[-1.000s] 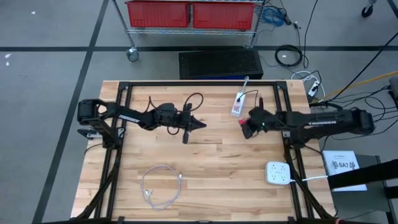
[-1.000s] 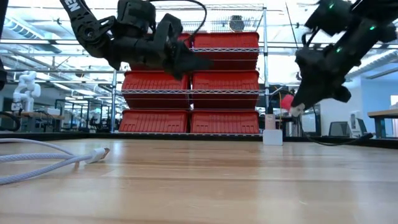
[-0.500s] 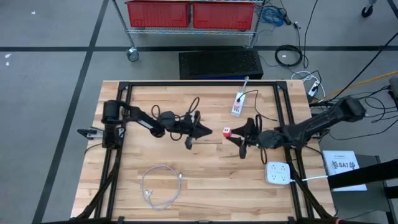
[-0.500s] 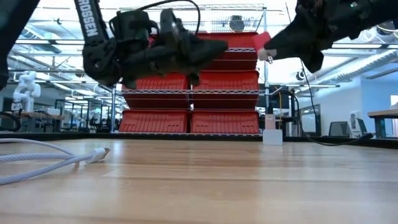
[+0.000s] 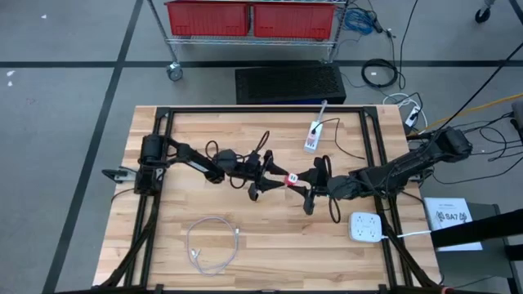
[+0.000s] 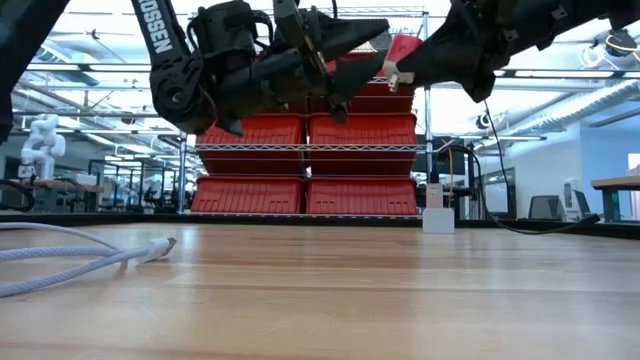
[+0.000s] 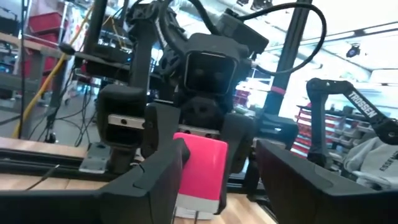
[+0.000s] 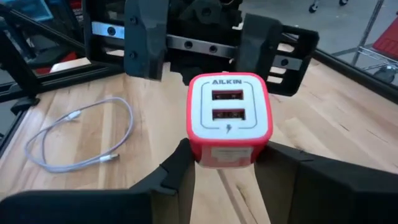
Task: Insert USB
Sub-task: Insert the orange charger adapter into the bottom right white square outlet extension
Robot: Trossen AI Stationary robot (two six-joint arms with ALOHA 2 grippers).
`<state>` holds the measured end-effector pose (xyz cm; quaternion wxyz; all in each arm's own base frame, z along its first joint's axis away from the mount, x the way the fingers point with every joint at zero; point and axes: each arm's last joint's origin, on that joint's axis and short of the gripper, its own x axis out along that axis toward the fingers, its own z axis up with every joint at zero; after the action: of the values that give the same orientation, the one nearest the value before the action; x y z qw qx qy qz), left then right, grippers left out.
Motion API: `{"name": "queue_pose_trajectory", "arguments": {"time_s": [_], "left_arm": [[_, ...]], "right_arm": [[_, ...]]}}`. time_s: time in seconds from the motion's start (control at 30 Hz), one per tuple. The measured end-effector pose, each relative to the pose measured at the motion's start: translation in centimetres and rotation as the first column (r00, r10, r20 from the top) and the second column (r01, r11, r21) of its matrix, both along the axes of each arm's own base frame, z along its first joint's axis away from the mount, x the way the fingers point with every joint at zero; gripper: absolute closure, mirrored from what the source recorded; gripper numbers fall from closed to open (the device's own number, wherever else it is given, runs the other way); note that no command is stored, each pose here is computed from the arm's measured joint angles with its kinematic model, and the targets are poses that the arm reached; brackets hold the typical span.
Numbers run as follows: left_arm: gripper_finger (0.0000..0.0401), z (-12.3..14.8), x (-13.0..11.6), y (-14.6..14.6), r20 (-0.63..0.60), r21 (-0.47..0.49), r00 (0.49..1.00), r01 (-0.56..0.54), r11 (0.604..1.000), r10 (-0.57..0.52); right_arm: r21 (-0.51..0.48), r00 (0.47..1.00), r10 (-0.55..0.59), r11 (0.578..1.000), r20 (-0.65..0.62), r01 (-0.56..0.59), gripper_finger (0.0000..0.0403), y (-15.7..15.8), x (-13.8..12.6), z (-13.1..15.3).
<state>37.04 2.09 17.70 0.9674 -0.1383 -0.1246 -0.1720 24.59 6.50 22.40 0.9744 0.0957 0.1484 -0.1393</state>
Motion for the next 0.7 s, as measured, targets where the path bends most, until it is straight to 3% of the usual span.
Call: {"name": "queue_pose_trajectory", "arguments": {"time_s": [0.2,0.7], "left_arm": [[0.0186,-1.02,0.28,0.09,-0.094,0.007,0.995,-0.013,1.000,0.014],[0.0186,-0.14,0.89,0.00,-0.064,0.029,0.997,0.043,0.999,-0.041]], "right_arm": [[0.019,0.999,0.027,0.999,0.034,-0.028,0.0290,0.08,0.17,0.43],[0.077,0.998,0.056,0.995,0.036,-0.058,0.0290,0.23,0.17,0.44]]}}
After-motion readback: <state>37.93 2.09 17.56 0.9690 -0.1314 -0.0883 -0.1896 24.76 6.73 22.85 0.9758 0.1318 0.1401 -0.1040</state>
